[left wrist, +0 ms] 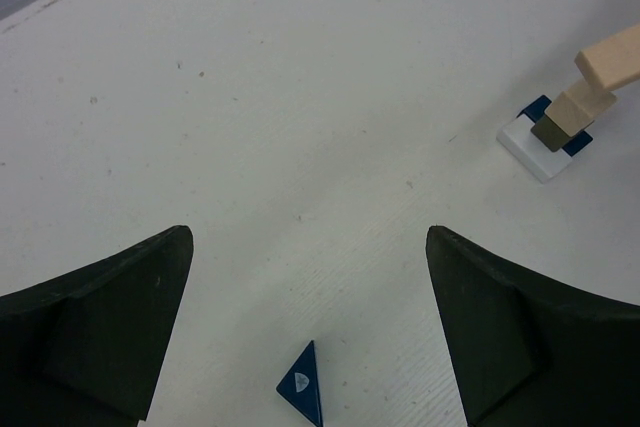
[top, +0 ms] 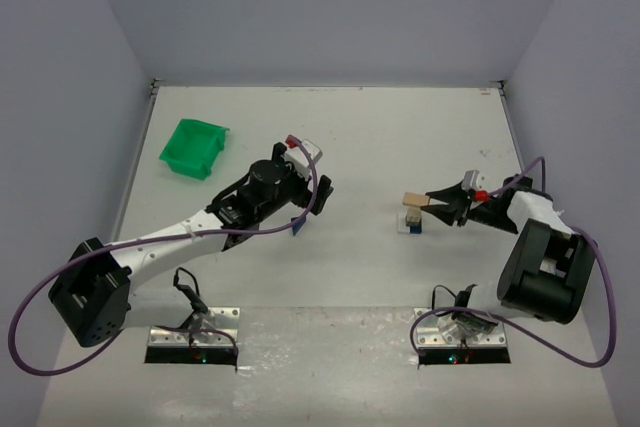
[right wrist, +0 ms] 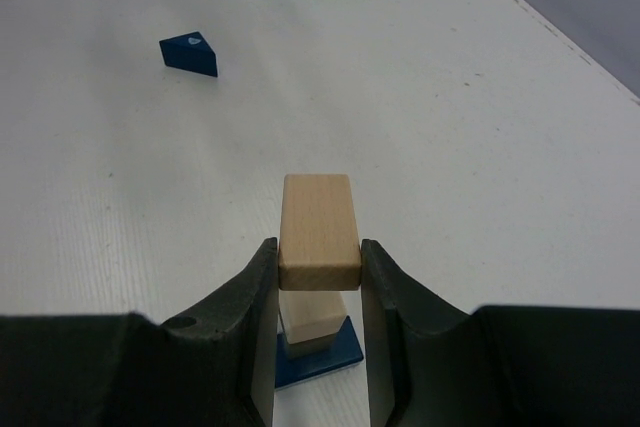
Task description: Build the wood block tower
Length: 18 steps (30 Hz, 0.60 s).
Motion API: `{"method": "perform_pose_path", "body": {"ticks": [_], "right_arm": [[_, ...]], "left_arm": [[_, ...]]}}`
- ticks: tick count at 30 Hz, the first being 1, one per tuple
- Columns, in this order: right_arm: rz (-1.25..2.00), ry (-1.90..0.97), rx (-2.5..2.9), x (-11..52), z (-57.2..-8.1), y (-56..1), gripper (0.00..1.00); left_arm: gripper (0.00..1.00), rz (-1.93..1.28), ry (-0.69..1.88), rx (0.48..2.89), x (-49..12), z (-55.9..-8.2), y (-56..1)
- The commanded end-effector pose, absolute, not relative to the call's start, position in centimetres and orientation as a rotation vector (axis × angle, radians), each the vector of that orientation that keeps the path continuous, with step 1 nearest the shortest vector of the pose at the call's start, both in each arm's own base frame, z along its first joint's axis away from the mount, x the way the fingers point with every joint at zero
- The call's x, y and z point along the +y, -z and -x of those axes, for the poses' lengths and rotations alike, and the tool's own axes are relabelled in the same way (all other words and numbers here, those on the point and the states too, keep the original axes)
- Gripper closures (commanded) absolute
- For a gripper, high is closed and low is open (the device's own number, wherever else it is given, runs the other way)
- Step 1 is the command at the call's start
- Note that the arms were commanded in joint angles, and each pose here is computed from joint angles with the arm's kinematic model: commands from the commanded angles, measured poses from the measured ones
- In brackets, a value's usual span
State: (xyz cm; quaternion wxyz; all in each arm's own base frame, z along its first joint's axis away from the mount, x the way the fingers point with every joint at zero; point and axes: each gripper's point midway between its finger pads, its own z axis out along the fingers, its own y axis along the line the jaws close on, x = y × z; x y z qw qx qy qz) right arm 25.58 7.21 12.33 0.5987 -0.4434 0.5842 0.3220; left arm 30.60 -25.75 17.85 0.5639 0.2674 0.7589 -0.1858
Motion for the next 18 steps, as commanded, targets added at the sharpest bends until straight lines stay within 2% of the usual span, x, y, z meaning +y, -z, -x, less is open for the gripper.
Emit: {"method": "perform_pose_path", "body": {"ticks": [1, 18], "right_arm": [[1.05, -0.687, 1.242, 7.5, -25.7, -14.0, 0.96], [1.032, -0.737, 1.305, 7.0, -26.6, -11.9, 0.91]], "left_arm": [[0.0, -0.619, 0.458, 1.694, -26.8, -31.5, -21.0], [0.0, -0.633, 0.454, 1.692, -26.9, -31.4, -21.0]]}}
